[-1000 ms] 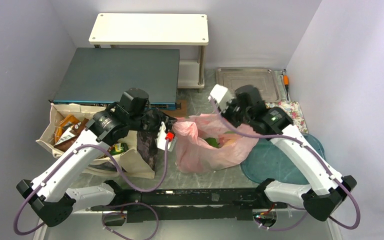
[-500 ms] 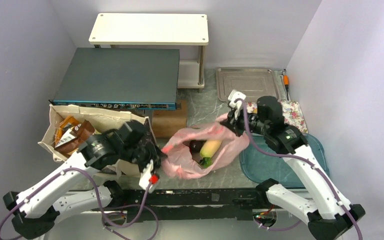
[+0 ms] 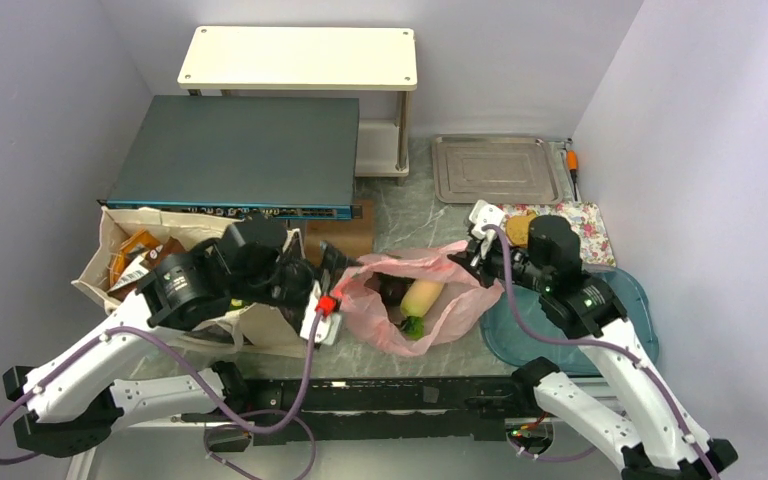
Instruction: Untie the knot of the grocery bags and take out the mixed food
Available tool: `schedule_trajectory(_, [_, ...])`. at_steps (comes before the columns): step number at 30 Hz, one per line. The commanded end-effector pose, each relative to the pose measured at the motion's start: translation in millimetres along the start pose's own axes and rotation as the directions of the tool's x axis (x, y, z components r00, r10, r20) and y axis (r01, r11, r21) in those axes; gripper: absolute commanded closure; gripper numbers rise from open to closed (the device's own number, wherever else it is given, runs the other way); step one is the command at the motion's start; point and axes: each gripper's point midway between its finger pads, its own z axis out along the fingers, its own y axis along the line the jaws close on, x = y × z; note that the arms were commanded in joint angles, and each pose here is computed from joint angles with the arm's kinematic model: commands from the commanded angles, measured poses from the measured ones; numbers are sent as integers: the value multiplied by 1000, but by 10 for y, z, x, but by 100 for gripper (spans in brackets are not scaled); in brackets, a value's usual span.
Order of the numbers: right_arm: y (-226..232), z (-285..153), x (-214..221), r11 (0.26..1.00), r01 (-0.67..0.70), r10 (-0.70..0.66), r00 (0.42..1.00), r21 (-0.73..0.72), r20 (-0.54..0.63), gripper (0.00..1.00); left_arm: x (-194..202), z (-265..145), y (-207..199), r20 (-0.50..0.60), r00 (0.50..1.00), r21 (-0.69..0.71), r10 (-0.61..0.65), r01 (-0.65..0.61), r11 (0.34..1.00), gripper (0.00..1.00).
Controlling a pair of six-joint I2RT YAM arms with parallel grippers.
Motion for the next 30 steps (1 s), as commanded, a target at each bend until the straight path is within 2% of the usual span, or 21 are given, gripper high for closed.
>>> schedule_trajectory(1, [-135,-127,-358,993,49,-66,985,109,158,100,-413,-156,678,118,981,-232,-157,180,956,1])
schedule_trajectory(3, [-120,-137,-336,993,54,-69,986,104,150,100,-492,-154,886,136,976,-274,-169,201,940,1])
schedule_trajectory(6, [-109,-144,-327,994,44,-57,989,96,134,100,-433,14,980,100,966,-243,-238,256,936,1])
schedule_trajectory(10, [-121,-199,-387,993,50,-65,988,111,143,99,-141,390,819,14,942,-162,-336,333,929,1])
schedule_trajectory(12, [-149,-227,-417,991,47,-65,988,127,141,99,53,563,692,-45,925,-139,-377,368,919,8])
schedule_trajectory(14, [-175,-258,-442,989,41,-60,989,143,135,100,244,681,625,-85,910,-163,-406,389,907,13])
schedule_trajectory(19, [-202,-427,-497,978,60,-90,985,200,145,100,811,799,424,-242,846,-265,-475,413,871,14])
schedule_trajectory(20, [-208,-466,-491,974,68,-101,984,214,144,100,867,788,420,-251,832,-291,-494,422,859,22])
schedule_trajectory(23, [-235,-534,-416,964,88,-120,986,250,119,100,870,709,521,-190,770,-343,-609,529,776,72])
schedule_trajectory(24, [-259,-540,-389,961,87,-119,987,264,108,100,833,676,558,-160,744,-339,-649,576,744,81])
schedule_trajectory(26, [-313,-542,-361,954,79,-111,989,291,95,100,787,641,621,-115,701,-336,-704,639,692,94])
schedule_trajectory(28, [-341,-533,-402,952,76,-111,989,297,100,99,709,637,664,-71,690,-308,-720,672,674,100])
schedule_trajectory(30, [-318,-533,-515,958,88,-123,986,273,115,83,649,655,681,-44,689,-290,-724,684,669,100])
